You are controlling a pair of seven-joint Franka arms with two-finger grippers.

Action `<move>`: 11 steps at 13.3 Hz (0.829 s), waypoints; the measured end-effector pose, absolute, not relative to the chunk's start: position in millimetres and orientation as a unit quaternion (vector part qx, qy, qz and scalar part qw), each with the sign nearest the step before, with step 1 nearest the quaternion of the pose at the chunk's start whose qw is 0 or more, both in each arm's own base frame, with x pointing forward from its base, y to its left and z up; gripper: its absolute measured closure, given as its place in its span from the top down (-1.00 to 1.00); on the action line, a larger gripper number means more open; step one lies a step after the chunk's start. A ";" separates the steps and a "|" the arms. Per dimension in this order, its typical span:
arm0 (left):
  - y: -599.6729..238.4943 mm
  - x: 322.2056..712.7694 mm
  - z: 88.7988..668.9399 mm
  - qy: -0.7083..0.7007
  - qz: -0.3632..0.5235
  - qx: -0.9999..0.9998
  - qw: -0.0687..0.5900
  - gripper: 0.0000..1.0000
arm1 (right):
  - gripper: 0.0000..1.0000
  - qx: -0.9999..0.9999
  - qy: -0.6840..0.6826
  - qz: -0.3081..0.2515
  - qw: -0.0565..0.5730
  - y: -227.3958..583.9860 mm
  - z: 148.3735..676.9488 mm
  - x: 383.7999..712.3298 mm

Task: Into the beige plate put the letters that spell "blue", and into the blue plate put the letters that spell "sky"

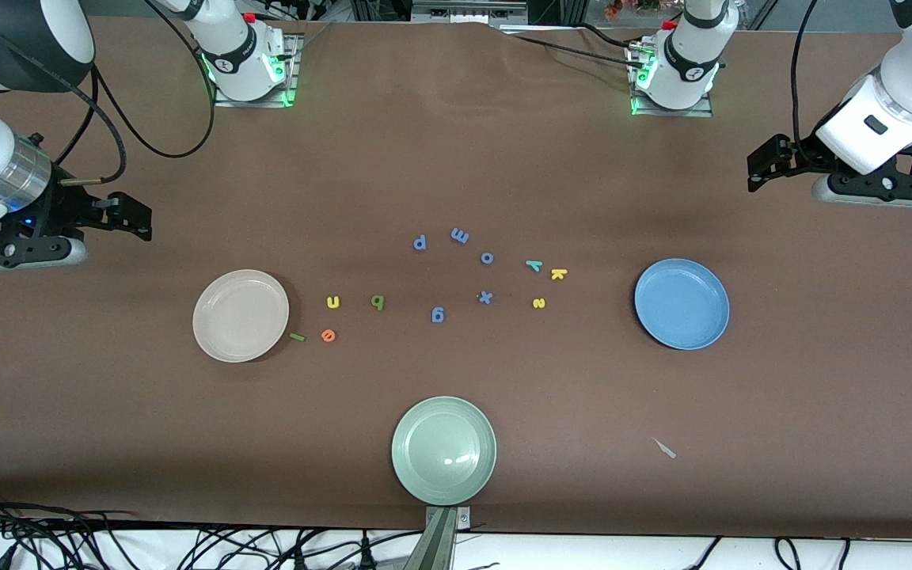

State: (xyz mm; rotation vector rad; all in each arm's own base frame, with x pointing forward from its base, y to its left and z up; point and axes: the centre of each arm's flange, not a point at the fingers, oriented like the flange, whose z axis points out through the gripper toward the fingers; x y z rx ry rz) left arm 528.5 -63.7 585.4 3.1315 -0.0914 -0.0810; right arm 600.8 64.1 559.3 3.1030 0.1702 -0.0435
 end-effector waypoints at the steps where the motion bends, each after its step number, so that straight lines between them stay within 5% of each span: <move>1: -63.7 529.0 586.0 -0.029 -0.025 0.999 0.004 1.00 | 1.00 0.998 0.055 -0.014 0.017 64.1 559.2 600.8; 11: -63.0 537.4 585.4 -0.028 -0.024 0.999 0.006 1.00 | 1.00 0.998 0.055 -0.014 0.017 64.1 559.0 600.8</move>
